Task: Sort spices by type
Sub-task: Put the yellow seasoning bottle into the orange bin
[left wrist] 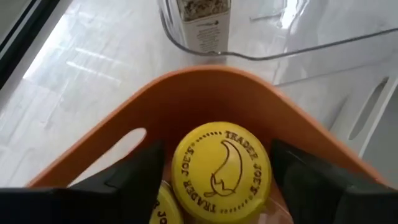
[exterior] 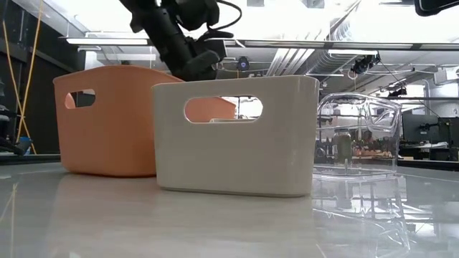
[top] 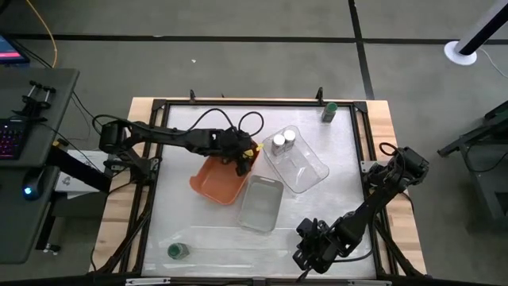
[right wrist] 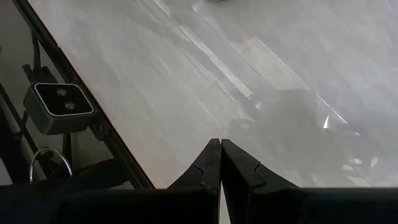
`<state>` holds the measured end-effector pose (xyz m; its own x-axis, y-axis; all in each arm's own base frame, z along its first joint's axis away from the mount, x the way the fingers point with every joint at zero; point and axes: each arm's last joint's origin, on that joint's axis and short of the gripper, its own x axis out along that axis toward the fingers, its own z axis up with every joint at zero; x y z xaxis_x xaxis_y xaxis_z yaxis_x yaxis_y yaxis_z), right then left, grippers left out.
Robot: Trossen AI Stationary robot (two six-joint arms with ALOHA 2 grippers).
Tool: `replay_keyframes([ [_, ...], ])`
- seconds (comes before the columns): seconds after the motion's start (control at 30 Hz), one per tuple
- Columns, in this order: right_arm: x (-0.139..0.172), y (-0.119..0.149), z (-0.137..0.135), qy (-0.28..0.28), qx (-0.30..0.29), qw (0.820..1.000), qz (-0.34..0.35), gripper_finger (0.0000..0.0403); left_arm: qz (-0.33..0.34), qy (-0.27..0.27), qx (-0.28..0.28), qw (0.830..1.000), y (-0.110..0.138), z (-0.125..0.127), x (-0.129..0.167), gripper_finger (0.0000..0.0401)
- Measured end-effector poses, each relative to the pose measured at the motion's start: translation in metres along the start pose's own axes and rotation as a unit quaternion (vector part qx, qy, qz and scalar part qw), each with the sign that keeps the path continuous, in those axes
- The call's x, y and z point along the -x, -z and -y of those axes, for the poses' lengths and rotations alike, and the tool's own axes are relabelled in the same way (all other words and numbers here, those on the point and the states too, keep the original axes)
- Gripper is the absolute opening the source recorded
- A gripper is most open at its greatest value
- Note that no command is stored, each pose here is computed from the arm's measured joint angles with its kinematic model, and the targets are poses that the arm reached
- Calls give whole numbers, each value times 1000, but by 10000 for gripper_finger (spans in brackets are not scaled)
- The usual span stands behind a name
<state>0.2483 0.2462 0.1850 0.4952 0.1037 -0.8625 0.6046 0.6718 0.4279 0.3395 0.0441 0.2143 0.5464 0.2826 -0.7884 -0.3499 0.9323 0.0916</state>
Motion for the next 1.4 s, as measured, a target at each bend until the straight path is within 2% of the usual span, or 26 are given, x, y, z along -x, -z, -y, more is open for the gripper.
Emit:
replay_keyframes([
  [0.23, 0, 0, 0, -1, 2, 1000, 0, 0, 23, 3, 3, 1000, -4, -2, 10, 290],
  [0.4, 0, 0, 0, 0, 7, 1000, 0, 0, 51, 5, 2, 999, -10, -7, 30, 292],
  [0.6, 0, 0, 0, -1, 11, 1000, -5, 0, 80, 12, 34, 996, -11, -15, 71, 293],
  [0.73, 0, 0, 0, -2, 10, 1000, -5, 0, 68, 37, 45, 996, 3, -5, 110, 284],
  [0.8, 0, 0, -1, -3, 11, 1000, -5, 0, 53, 19, 44, 997, 16, 6, 127, 258],
  [0.87, 0, 0, -1, -3, 14, 1000, -4, 0, 31, -16, 41, 999, 32, 16, 141, 211],
  [0.93, 0, 0, 0, -2, 14, 1000, 1, 0, 22, -46, 48, 998, 47, 26, 146, 140],
  [1.0, 0, -2, 0, -1, 15, 1000, 8, 0, 16, -63, 70, 995, 65, 34, 140, 54],
  [1.03, -1, -3, 0, 0, 17, 1000, 11, 0, 17, -67, 92, 993, 73, 37, 134, 28],
  [1.17, -3, -13, 0, 2, 23, 1000, 17, 0, 31, -64, 198, 978, 97, 45, 99, 9],
  [1.27, -5, -20, 0, 1, 26, 1000, 16, 0, 55, -60, 263, 961, 105, 45, 79, 3],
  [1.4, -7, -27, -1, -7, 37, 999, 4, 0, 63, -75, 295, 951, 105, 39, 64, 1],
])
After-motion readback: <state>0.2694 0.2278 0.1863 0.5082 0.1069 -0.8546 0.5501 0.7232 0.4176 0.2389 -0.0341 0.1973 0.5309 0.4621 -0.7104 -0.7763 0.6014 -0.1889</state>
